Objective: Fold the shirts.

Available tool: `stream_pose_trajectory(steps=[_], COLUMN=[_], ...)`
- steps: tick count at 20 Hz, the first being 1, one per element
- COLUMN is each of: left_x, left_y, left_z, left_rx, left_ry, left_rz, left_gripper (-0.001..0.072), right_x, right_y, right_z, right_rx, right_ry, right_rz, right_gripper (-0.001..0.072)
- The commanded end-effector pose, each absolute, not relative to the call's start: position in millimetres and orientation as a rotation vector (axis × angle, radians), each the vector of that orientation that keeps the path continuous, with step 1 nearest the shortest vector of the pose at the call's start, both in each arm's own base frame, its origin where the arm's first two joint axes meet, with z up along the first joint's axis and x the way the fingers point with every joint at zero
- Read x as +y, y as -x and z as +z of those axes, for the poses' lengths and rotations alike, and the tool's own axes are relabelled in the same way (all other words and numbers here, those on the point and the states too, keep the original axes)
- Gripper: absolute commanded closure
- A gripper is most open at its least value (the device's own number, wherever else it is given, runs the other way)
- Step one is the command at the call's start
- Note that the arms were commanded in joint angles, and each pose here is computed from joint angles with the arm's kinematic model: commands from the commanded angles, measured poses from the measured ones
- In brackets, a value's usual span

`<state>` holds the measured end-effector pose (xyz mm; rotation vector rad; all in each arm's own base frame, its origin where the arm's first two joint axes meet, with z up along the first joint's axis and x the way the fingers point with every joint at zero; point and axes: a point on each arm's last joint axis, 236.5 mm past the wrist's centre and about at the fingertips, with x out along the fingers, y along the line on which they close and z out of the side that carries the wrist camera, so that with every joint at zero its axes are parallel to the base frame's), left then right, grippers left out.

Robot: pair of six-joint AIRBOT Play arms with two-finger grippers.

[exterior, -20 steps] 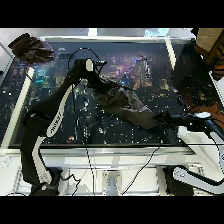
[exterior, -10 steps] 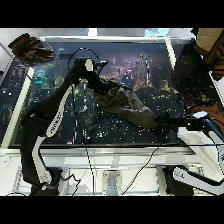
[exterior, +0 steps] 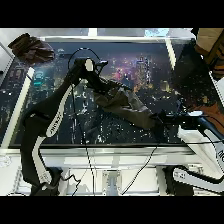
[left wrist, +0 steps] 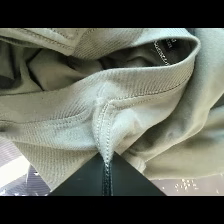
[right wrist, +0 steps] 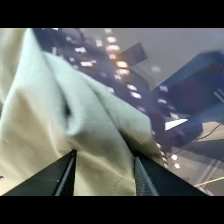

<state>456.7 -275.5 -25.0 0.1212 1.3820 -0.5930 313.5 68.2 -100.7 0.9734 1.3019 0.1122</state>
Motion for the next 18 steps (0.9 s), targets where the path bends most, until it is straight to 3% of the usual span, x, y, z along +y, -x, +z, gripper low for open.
stream_pose_trajectory(steps=[1,3,4,8,10,13,15,18], left_x=[-275.0,-275.0,-275.0,-286.3,-301.8,-289.1,-258.1,-213.2], left_y=[-456.9,-457.1,-457.3,-480.4,-517.0,-556.4,-543.2,-500.7], left_z=[-24.9,-24.8,-24.8,-2.4,62.2,219.0,311.7,384.6], left_rx=[1.379,1.378,1.377,1.259,1.010,0.503,0.292,0.183], left_ry=[-0.132,-0.132,-0.132,-0.082,-0.010,0.035,0.041,-0.030], left_rz=[-0.601,-0.601,-0.600,-0.594,-0.598,-0.536,-0.458,-0.371], left_gripper=[0.0691,0.0691,0.0691,0.0692,0.0692,0.0693,0.0693,0.0694], right_x=[83.9,84.4,85.2,83.8,71.3,30.4,-1.7,-36.8], right_y=[-321.7,-325.3,-327.8,-360.3,-386.0,-417.4,-425.5,-408.1], right_z=[-102.2,-98.9,-95.1,-45.3,2.3,92.8,165.4,257.2], right_rx=[1.284,1.265,1.255,1.140,1.018,0.820,0.679,0.554], right_ry=[-0.963,-0.956,-0.928,-0.847,-0.717,-0.545,-0.478,-0.314], right_rz=[0.126,0.146,0.175,0.274,0.303,0.258,0.234,0.186], right_gripper=[0.0363,0.0525,0.0685,0.0686,0.0687,0.0688,0.0688,0.0689])
